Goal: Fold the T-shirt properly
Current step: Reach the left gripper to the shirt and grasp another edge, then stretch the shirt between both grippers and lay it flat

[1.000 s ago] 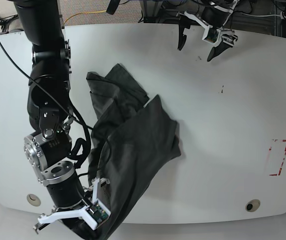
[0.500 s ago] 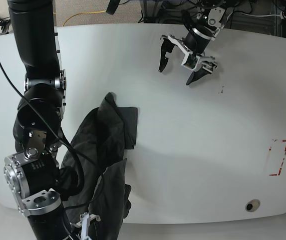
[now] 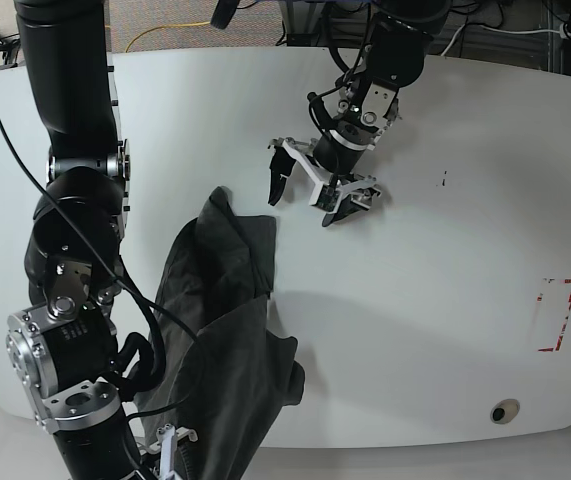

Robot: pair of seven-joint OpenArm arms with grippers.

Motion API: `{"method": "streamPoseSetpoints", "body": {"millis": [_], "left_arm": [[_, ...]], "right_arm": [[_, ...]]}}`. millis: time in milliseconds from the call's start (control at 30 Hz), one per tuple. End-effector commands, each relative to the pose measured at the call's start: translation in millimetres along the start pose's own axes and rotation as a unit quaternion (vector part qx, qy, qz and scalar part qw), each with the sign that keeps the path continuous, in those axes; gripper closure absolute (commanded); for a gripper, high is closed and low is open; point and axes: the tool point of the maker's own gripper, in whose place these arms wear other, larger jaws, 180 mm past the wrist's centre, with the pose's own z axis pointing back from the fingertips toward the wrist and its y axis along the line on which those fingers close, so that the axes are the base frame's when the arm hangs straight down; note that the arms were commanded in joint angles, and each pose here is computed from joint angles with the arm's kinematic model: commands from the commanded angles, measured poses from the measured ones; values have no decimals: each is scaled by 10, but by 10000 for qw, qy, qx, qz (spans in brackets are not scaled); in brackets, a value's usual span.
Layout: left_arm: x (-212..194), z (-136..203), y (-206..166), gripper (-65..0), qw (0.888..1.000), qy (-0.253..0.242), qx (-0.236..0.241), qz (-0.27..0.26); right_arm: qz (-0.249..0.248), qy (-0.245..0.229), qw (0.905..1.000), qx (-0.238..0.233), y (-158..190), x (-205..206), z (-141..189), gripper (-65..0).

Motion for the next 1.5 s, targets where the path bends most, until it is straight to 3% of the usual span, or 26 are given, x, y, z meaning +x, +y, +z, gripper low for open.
{"method": "streamPoseSetpoints", "body": {"millis": [0,333,667,733,833,933,1200,1467], "left_arm": [[168,-100,-145,-529,9995,-239,-194,-11],[127,-451,-410,-529,9987,3,-501,-22],[15,-630,-329,-514,9984,280,-481,-120],[0,-636,-324,-440,9983,305,-479,-124],[-34,-653,-307,-186,9981,364,-471,-137],[-86,-713,-242,-24,9977,490,-438,-185],[-134,-663,-194,-6,9979,508,-380,-122],[158,-177,525,-6,9990,114,394,-160]], "right_arm": [[-6,-226,9994,-253,-191,138,21,0],[79,-121,9996,-235,-183,46,34,0],[148,26,9997,-176,-141,-85,53,0],[176,56,9997,-173,-143,-111,57,0],[188,65,9996,-177,-148,-118,58,0],[182,73,9997,-176,-147,-125,59,0],[85,330,9987,-371,-312,-346,100,0],[-179,718,9961,-485,-445,-656,60,0]]}}
